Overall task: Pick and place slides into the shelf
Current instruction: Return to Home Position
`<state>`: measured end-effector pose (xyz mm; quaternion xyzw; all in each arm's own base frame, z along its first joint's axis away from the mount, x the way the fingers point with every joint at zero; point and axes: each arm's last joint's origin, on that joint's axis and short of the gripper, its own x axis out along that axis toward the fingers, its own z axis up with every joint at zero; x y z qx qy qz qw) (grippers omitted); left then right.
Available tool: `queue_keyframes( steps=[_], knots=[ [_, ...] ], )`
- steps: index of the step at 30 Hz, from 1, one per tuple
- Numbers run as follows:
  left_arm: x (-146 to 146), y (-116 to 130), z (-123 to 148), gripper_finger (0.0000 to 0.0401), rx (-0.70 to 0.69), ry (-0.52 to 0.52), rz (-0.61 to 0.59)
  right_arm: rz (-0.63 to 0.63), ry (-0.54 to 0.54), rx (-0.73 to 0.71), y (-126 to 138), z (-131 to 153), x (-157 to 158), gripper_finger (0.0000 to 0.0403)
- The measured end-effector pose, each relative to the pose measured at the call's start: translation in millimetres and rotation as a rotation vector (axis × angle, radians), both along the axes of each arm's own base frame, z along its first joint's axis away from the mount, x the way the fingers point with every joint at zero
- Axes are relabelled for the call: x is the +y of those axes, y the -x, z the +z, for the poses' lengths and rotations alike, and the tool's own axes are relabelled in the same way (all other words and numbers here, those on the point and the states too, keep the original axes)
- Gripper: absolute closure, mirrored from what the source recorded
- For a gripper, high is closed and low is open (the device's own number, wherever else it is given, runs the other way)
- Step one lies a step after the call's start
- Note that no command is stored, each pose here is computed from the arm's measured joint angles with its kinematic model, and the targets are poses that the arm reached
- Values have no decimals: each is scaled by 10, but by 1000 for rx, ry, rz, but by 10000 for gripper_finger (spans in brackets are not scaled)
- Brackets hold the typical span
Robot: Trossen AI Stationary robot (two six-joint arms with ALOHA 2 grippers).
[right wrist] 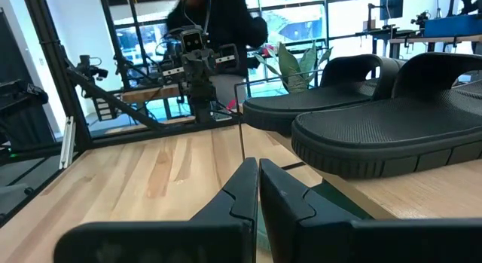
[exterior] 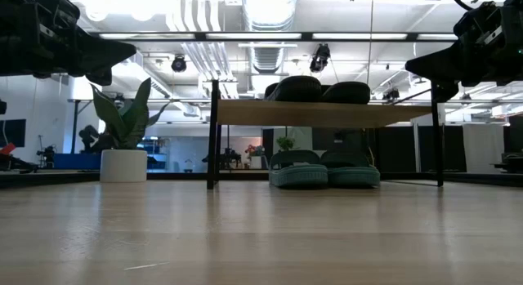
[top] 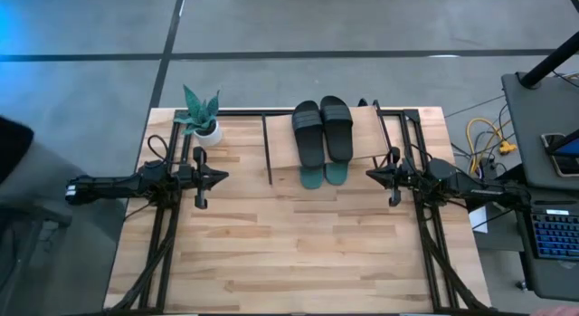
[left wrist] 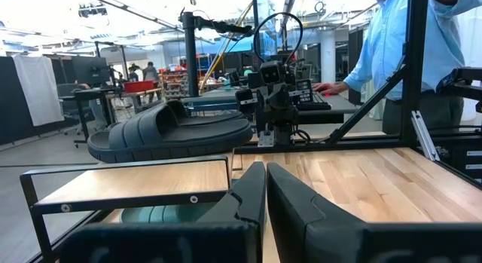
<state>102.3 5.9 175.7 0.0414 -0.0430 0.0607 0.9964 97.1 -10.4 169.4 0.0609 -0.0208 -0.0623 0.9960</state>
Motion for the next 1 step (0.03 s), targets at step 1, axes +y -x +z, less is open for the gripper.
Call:
queue_keyframes(
  steps=[1],
  knots=[
    [0, 0, 0, 401, 0, 0, 0, 0, 0, 0, 0, 0, 0, 394]
  ],
)
